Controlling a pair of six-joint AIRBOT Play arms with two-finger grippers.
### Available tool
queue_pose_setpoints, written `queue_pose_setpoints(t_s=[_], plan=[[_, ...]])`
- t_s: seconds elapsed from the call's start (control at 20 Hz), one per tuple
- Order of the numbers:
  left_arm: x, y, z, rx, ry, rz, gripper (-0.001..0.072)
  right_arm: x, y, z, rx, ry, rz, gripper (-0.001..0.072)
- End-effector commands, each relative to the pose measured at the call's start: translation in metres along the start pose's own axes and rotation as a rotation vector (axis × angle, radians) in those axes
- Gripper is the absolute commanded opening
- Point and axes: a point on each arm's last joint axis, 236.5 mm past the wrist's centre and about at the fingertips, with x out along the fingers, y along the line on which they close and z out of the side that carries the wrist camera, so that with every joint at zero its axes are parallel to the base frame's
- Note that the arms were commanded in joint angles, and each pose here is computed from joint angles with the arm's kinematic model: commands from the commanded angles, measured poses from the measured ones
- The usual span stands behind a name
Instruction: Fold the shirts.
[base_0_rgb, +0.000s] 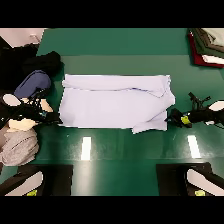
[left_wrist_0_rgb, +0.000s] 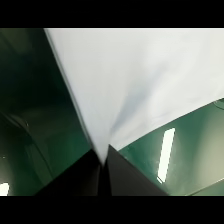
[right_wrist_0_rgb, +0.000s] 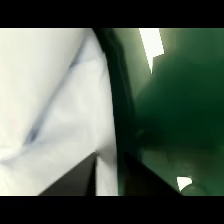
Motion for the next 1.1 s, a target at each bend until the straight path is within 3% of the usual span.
queue_pose_setpoints(t_s=[0.0, 0.35, 0.45, 0.75, 1.05], plan=[[0.0, 0.0, 0.001, 0.0, -0.002, 0.001, 0.0022, -0.006, 0.005, 0.019, -0.004, -0.096, 0.011, 0.0137], [0.0, 0.0, 0.0, -0.003, 0.002, -0.001, 0.0022, 0.011, 0.013, 0.004, -0.025, -0.011, 0.039, 0.0135], [0.0, -0.001, -0.001, -0.002, 0.006, -0.002, 0.0022, 0.012, 0.016, 0.001, -0.065, -0.002, 0.036, 0.0014], [-0.043, -0.019, 0.005, 0.048, -0.039, 0.018, 0.002, -0.056, -0.014, -0.034, -0.133, -0.01, -0.096, 0.0012], [-0.074, -0.062, -0.031, 0.087, -0.009, -0.079, 0.0021, -0.112, -0.014, -0.071, -0.103, -0.102, -0.107, 0.0011]])
